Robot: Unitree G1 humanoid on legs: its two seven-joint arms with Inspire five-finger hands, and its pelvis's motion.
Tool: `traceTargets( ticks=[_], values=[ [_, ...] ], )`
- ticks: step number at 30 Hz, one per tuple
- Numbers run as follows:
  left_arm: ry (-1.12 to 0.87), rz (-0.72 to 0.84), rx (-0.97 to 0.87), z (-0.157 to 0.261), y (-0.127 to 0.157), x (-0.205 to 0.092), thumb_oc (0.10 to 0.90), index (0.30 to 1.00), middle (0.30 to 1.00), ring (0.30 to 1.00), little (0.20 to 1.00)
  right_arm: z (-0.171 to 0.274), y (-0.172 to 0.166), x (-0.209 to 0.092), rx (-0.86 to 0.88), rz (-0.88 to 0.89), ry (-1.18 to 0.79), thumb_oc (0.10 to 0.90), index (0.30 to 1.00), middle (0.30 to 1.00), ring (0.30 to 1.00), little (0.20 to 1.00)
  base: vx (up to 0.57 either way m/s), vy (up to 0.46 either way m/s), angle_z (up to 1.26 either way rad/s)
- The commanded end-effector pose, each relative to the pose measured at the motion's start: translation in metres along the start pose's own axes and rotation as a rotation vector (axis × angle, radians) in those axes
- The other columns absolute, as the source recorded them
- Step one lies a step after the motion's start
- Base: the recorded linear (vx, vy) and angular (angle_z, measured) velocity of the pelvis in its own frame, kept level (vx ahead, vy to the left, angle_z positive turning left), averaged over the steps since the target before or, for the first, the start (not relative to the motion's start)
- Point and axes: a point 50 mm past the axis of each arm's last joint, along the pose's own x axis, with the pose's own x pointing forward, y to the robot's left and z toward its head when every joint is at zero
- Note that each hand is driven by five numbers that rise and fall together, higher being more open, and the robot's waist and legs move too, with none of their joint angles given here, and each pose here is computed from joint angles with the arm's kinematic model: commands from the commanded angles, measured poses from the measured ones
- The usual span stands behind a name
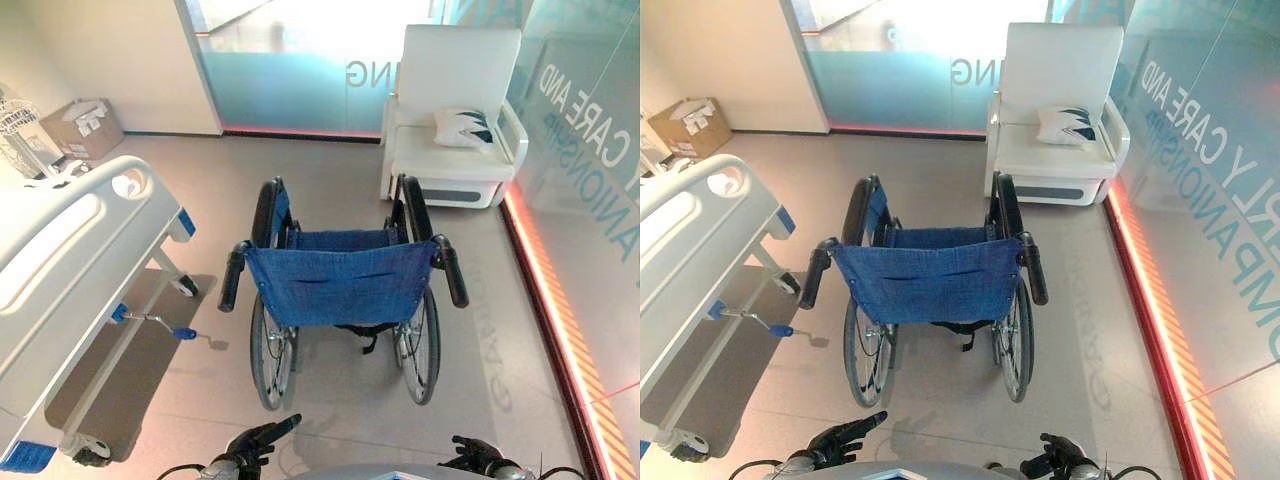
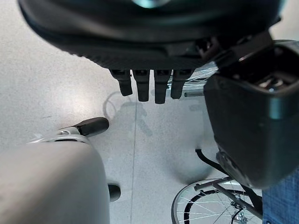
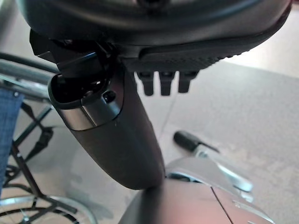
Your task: Push the wheelchair next to the bed
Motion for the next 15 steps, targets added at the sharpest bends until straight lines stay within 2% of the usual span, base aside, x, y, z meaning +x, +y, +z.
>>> traceTargets(
  ticks=[1,10,13,15],
  values=[
    [-0.091,0.024,-0.020,0.024,0.008,0.002,0.800,0.900,0.900,0.900,0.900,0.015,0.003,0.003,-0.063,0.012,-0.040,0.800,0.900,0.900,0.900,0.900,0.00,0.000,0.00],
    [-0.088,0.054,-0.070,0.020,0.014,0.001,0.800,0.900,0.900,0.900,0.900,0.016,0.000,0.002,0.016,-0.010,-0.054,0.800,0.900,0.900,0.900,0.900,0.00,0.000,0.00],
    [-0.098,0.099,-0.091,0.022,0.026,-0.001,0.800,0.900,0.900,0.900,0.900,0.014,-0.013,0.001,0.071,-0.053,-0.049,0.800,0.900,0.900,0.900,0.900,0.00,0.000,0.00],
    [-0.109,0.152,-0.099,0.026,0.045,-0.005,0.800,0.900,0.900,0.900,0.900,0.012,-0.032,-0.002,0.097,-0.105,-0.040,0.800,0.900,0.900,0.900,0.900,0.00,0.000,0.00]
  ],
)
